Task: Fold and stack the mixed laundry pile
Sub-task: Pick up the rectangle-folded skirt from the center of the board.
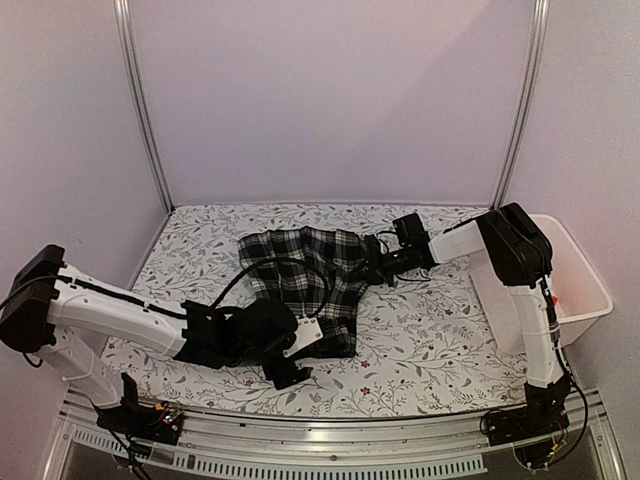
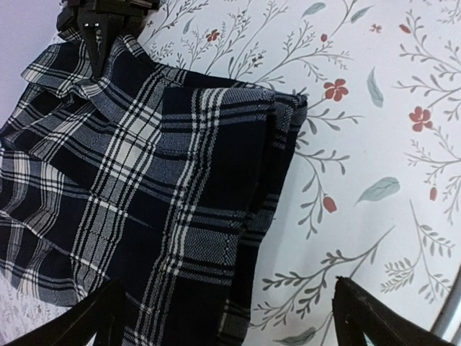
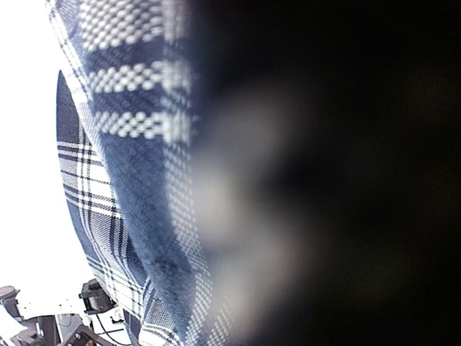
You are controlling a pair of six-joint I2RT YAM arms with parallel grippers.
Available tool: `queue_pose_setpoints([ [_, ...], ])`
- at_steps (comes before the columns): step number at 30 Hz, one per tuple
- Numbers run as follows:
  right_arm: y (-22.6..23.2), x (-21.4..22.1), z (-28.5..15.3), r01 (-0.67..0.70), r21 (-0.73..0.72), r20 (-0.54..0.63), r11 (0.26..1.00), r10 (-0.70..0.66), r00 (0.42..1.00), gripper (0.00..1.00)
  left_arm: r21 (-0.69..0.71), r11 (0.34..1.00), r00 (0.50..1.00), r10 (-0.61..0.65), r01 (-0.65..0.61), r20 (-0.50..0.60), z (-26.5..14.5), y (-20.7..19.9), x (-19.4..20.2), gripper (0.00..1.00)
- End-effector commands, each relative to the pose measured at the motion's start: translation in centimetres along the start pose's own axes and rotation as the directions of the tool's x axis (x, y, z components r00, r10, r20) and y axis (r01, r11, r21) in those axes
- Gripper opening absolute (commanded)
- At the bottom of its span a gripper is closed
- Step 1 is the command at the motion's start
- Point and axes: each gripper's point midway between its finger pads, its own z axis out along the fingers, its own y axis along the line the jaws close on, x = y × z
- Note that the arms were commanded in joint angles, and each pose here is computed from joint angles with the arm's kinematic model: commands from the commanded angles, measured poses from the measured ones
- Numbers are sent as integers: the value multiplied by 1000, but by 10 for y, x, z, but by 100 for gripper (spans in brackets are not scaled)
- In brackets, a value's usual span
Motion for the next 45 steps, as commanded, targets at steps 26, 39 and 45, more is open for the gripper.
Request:
queue_pose_setpoints([
  [26,-28,38,-42,-31,207,-112,978,56,992,50,-1,980,972,199,-200,-126,40,-12,10,0],
  [39,120,-11,-88,310,-33,30,950,-309,950,51,212,969,986,147,-129,-74,5,-37,-21,0],
  [45,157,62,-3,282,-292,-205,914,-348,915,33,223,968,989,133,-116,-62,-5,-30,-29,0],
])
